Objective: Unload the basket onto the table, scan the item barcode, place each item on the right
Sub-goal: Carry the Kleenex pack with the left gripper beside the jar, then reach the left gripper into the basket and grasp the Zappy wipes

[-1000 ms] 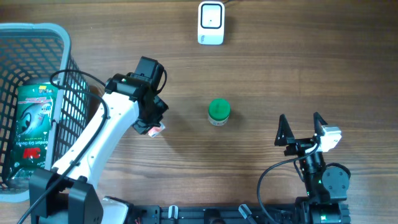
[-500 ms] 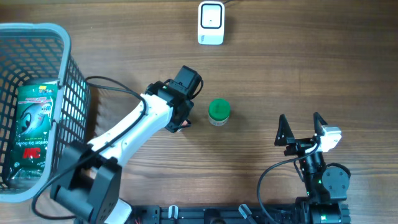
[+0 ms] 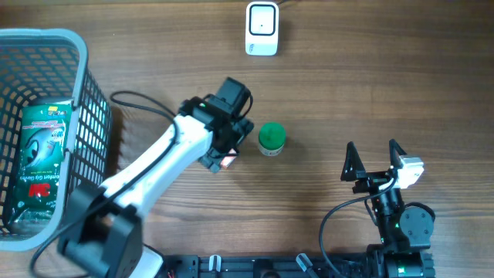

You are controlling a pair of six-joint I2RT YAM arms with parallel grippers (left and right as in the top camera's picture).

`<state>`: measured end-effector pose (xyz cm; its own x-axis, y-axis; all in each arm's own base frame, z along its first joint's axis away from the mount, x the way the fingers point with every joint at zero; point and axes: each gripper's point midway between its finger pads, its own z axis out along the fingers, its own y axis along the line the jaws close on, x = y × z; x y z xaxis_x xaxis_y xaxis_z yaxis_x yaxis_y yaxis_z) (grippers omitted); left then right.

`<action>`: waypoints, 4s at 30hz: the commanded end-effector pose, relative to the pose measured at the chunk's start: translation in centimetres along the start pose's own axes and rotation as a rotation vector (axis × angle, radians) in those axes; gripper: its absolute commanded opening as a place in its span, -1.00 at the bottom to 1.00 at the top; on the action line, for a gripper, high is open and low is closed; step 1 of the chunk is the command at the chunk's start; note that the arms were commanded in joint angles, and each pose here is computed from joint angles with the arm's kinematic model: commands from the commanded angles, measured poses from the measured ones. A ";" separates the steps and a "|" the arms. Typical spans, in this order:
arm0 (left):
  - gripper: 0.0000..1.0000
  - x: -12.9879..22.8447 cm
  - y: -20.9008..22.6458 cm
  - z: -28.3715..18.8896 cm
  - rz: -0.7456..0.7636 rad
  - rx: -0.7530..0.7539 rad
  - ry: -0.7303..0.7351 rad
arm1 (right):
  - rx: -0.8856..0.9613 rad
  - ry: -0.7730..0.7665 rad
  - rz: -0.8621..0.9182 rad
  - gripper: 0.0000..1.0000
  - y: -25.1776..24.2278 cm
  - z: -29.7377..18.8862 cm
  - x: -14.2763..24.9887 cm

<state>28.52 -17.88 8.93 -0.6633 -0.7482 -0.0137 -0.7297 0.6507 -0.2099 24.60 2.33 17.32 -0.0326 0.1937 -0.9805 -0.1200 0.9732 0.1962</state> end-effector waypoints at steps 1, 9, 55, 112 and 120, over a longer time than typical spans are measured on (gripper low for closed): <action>1.00 -3.0 -4.7 -10.4 0.215 0.264 -0.222 | 0.006 -0.004 -0.011 0.99 -0.1 0.0 0.0; 1.00 -15.5 0.9 -30.7 0.147 0.289 -0.981 | 0.006 -0.004 -0.011 1.00 -0.1 0.0 0.0; 1.00 -27.3 21.2 -0.3 -0.575 -0.017 0.015 | 0.006 -0.004 -0.011 0.99 -0.1 0.0 0.0; 0.99 -24.8 23.3 0.1 -0.552 -0.066 0.001 | 0.007 -0.004 -0.011 0.99 -0.1 0.0 0.0; 0.86 -25.7 25.3 -0.1 -0.547 -0.171 -0.080 | 0.006 -0.004 -0.011 1.00 -0.1 0.0 0.0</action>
<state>28.13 16.60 4.71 -0.1764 -0.9835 0.0391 -0.9780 0.1707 -0.1199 24.62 2.30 17.27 -0.0345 0.1936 -0.9805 -0.1177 0.9734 0.1964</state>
